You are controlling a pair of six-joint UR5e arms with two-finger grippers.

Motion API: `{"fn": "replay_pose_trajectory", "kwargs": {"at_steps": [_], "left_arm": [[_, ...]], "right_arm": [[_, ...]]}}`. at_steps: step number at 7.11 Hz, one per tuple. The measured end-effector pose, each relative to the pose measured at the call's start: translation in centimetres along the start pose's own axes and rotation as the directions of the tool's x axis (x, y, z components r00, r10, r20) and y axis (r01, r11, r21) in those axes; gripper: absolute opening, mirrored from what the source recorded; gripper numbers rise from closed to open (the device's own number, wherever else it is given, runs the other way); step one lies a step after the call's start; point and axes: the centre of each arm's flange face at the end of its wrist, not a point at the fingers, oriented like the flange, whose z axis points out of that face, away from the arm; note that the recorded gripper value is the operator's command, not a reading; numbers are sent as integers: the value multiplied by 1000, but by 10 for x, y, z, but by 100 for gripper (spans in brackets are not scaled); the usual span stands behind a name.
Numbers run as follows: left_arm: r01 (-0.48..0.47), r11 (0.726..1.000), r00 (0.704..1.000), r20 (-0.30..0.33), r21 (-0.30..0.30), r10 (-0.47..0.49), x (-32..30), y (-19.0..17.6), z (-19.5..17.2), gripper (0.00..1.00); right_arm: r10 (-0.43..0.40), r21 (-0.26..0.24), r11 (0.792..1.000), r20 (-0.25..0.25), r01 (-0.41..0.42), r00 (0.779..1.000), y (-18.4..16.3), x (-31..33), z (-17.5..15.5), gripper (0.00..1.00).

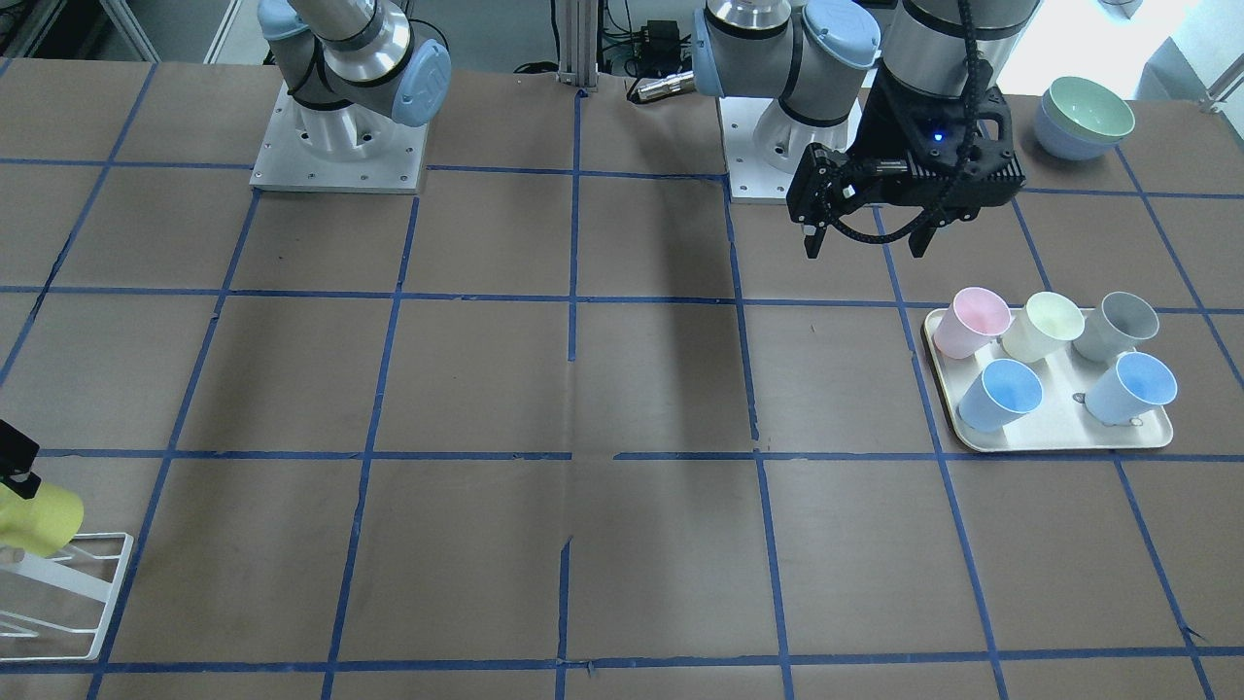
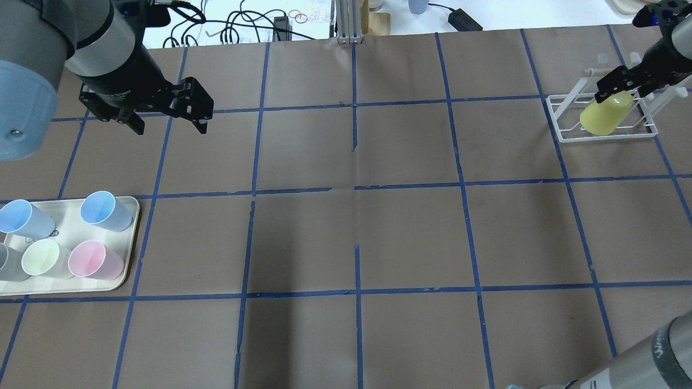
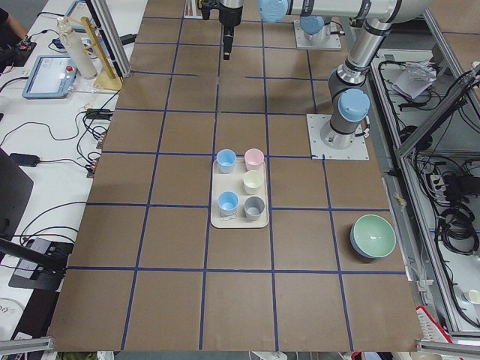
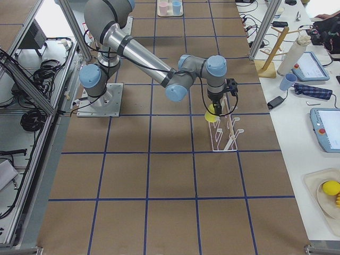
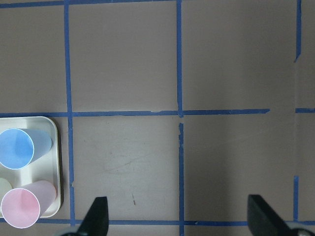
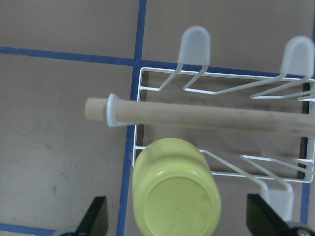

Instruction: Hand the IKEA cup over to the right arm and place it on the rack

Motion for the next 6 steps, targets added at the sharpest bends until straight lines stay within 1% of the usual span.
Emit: {"fn": "replay_pose_trajectory", "kwargs": {"at_steps": [1, 2, 3, 4, 5, 6], "left_arm": [[0, 1000, 1000, 0, 0, 0, 0, 0, 0, 100], [1, 1000, 1000, 0, 1, -1, 0, 0, 0, 100], [1, 1000, 1000, 0, 0, -1, 0, 0, 0, 100], [1, 1000, 1000, 0, 0, -1, 0, 0, 0, 100], [1, 1000, 1000, 0, 0, -1, 0, 0, 0, 100], [1, 1000, 1000, 0, 0, -1, 0, 0, 0, 100]], "right_arm": [[0, 4, 1000, -10, 0, 1000, 2, -3, -14, 100], [7, -8, 1000, -9, -7, 1000, 8, -12, -38, 100], [41, -39, 998, 8, -41, 999, 20, -28, -69, 100], [106, -75, 992, 25, -104, 994, 34, -56, -105, 100], [153, -101, 984, 30, -149, 988, 45, -95, -134, 100], [171, -125, 978, 22, -167, 985, 50, -142, -153, 100]]}}
